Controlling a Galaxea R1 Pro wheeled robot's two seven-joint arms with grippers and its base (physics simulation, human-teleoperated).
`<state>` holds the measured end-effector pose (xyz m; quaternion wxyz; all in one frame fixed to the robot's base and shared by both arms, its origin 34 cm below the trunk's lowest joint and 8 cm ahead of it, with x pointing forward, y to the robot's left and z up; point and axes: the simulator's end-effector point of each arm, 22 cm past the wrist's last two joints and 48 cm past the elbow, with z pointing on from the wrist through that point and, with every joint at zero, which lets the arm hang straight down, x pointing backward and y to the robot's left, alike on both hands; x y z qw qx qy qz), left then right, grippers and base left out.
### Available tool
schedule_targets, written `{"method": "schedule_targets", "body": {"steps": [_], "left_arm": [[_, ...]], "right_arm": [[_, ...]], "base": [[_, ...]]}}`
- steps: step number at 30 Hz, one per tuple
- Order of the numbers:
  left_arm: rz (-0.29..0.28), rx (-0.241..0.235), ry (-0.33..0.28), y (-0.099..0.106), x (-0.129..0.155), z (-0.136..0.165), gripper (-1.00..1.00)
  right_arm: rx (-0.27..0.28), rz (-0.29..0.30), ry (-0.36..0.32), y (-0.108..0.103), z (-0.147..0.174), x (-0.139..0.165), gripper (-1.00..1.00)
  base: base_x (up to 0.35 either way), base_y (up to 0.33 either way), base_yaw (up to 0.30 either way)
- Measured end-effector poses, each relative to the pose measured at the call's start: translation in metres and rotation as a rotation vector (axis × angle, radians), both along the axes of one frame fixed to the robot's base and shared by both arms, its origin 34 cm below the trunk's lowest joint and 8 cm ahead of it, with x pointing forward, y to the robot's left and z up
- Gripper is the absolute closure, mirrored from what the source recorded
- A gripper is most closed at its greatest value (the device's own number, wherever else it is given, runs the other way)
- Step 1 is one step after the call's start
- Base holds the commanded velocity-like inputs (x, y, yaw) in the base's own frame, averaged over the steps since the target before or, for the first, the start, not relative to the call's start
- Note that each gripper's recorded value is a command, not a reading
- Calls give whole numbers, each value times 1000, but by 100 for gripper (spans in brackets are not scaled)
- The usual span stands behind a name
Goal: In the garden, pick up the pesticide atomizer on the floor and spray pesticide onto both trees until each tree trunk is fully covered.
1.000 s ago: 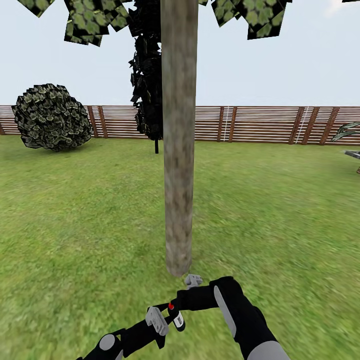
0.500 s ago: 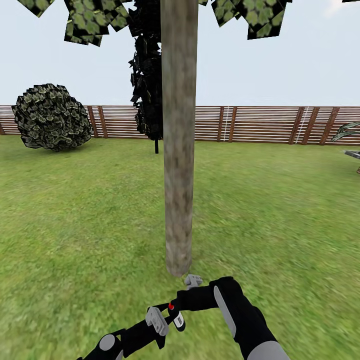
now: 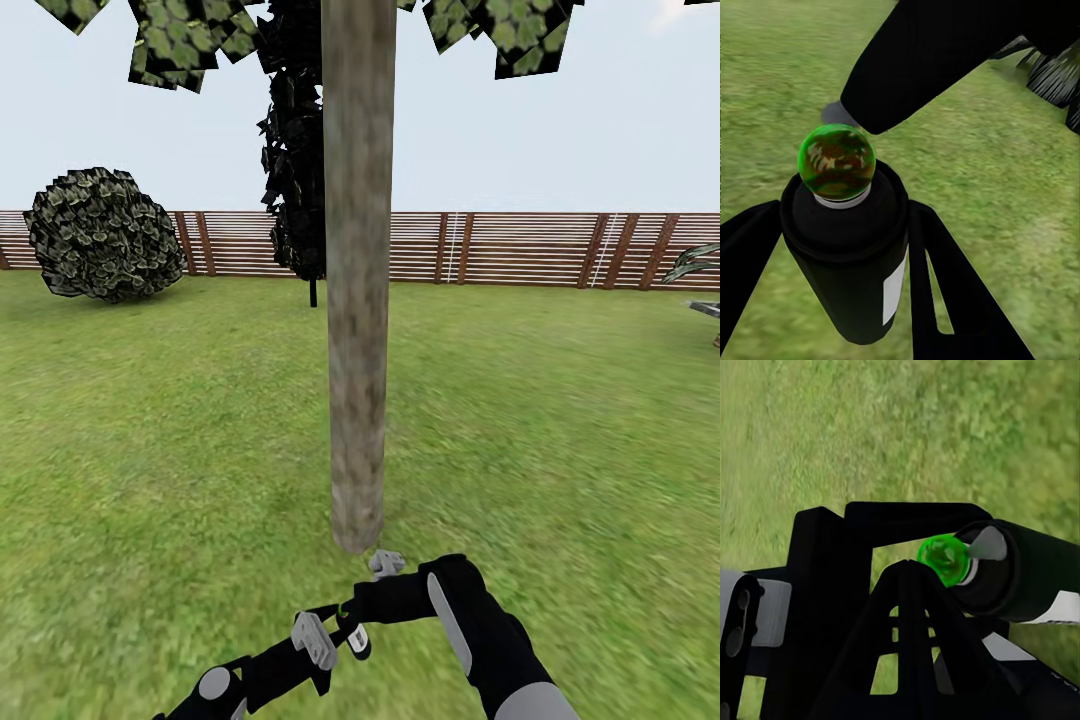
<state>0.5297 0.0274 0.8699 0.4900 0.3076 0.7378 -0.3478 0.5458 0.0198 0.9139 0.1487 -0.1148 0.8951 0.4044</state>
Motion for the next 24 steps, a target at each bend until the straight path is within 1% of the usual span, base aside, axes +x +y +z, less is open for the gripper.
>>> {"method": "schedule_targets", "body": {"steps": [24], "left_arm": [[1,0,-2,0,1,1,100]], "right_arm": [[1,1,-1,0,0,0,100]], "base": [[0,0,0]]}}
